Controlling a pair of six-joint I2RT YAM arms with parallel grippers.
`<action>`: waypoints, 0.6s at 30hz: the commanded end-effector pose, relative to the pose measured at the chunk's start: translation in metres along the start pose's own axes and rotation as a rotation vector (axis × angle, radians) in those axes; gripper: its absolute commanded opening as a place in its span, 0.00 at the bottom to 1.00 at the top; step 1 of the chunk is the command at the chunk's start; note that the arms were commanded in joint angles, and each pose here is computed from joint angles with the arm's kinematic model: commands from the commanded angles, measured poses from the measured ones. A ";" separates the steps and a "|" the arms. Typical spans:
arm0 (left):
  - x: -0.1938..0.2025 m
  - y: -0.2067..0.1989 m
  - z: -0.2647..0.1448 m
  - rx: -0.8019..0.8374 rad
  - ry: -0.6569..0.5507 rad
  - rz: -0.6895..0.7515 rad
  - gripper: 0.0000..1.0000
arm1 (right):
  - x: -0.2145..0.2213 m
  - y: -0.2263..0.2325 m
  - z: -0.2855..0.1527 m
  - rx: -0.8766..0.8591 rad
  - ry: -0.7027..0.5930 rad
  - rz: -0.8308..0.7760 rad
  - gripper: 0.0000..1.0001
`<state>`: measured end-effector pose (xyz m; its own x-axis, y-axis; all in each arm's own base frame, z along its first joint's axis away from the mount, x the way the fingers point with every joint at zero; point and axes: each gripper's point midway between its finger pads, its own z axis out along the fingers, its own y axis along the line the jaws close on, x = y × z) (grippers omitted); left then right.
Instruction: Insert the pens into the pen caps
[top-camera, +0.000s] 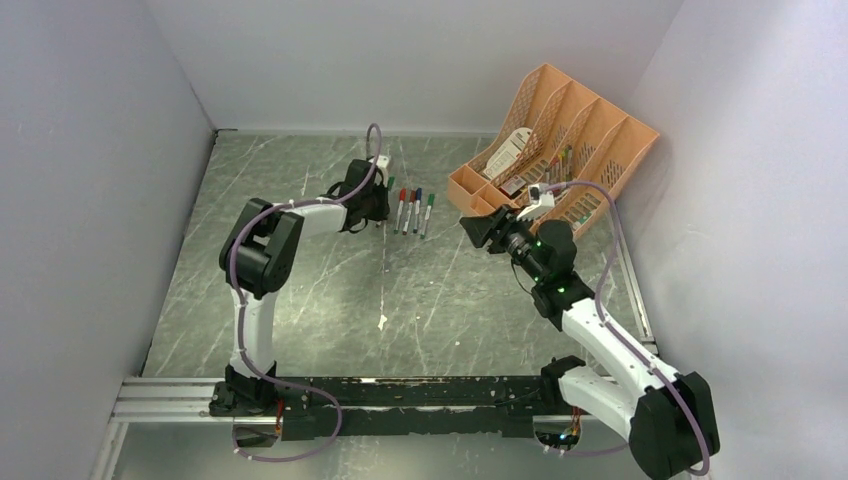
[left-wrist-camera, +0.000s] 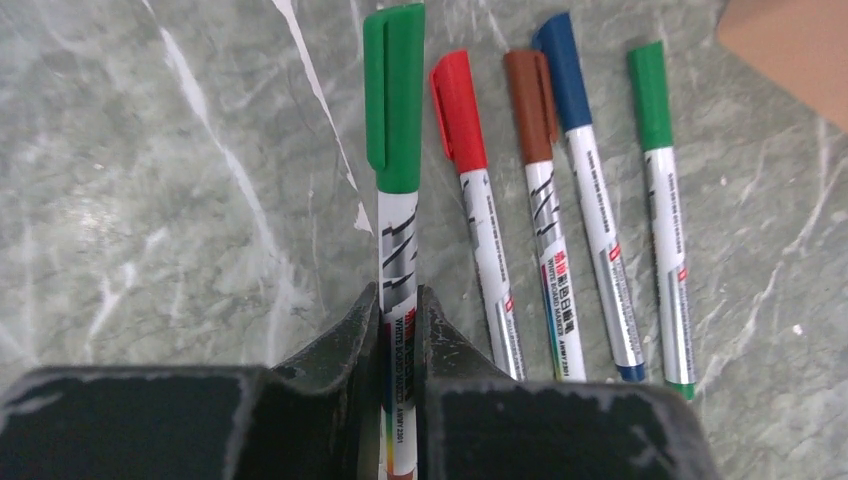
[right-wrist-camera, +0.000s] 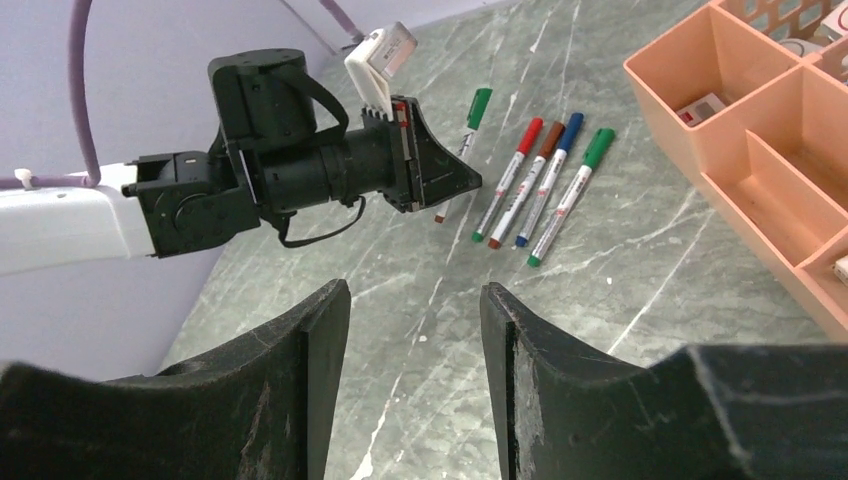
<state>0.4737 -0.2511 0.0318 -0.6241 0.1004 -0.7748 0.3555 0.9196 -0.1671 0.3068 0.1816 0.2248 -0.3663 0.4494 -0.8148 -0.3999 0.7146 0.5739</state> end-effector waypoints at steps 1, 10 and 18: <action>0.006 -0.009 0.006 0.056 0.048 -0.025 0.20 | 0.008 -0.009 0.006 0.011 0.025 -0.040 0.51; 0.003 -0.027 -0.001 0.148 0.066 -0.049 0.51 | 0.041 -0.054 0.041 0.147 0.158 -0.073 0.56; -0.021 -0.031 -0.034 0.154 -0.013 -0.048 0.47 | 0.077 -0.091 0.106 0.250 0.269 -0.100 0.00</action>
<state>0.4531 -0.2673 0.0301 -0.6891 0.0895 -0.7191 0.4011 0.8736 -0.2756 0.3804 0.2011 0.1145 -0.5716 0.2683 -0.7755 -0.2504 0.8430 0.4762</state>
